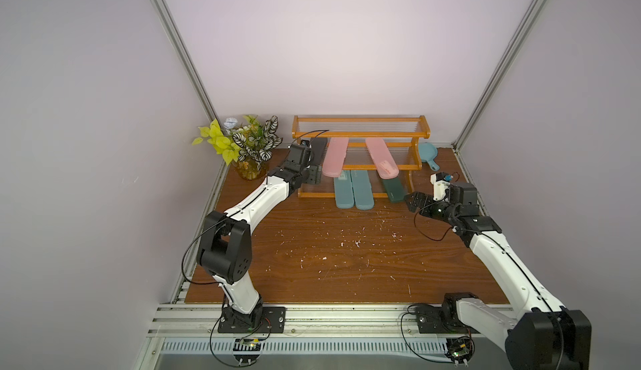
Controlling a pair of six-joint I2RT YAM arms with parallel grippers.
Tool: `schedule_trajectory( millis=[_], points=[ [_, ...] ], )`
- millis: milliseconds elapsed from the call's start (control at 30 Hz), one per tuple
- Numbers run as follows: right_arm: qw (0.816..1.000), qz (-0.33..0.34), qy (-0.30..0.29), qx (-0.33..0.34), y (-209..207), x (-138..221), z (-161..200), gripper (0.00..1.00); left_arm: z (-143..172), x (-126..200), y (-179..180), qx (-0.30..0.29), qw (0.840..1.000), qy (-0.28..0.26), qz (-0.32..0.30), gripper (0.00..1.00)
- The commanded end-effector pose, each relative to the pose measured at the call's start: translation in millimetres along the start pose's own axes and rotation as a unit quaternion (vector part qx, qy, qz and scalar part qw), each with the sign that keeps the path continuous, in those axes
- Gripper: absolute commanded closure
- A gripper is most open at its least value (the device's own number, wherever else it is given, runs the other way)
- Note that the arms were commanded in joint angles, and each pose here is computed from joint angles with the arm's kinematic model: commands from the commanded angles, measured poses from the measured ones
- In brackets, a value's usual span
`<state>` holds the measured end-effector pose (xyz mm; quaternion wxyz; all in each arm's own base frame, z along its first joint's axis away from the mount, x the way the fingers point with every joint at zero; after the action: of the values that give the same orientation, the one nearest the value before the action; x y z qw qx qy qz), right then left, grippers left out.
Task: Remove the pencil cases from the shelf
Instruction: Pick up the pencil case from the shelf.
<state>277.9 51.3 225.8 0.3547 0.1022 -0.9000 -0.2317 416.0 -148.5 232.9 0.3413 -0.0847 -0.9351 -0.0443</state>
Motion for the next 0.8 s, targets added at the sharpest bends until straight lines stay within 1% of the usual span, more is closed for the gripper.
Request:
schedule_trajectory(
  millis=[0,200,400,500,767],
  points=[
    [1.0,-0.007,-0.01,0.008,6,3,-7,0.01,-19,4,-5,-0.007,0.999,-0.044,0.011,0.14],
    [1.0,-0.007,-0.01,0.007,6,2,-7,0.01,-24,3,-8,-0.007,0.998,-0.054,0.018,0.15],
    [1.0,-0.007,-0.01,0.006,6,0,-8,0.01,-24,-4,-10,-0.009,0.999,-0.05,0.02,0.16],
    [1.0,-0.006,-0.011,0.006,6,0,-9,0.01,-25,-6,-11,-0.011,0.998,-0.049,0.022,0.18],
    [1.0,-0.005,-0.012,0.006,6,0,-10,0.01,-21,-15,-13,-0.012,0.999,-0.039,0.024,0.16]
  ],
)
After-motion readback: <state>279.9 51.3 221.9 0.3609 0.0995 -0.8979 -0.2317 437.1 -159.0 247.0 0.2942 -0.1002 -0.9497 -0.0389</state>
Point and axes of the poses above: each gripper's point midway between its finger pads, its own x axis back along the fingers, its own y axis along the line the jaws close on, z = x × y, the point moved 7 cm from there along x, back along the fingers, and after that the axes turned 2 degrees about -x, right-handed, at the moved point
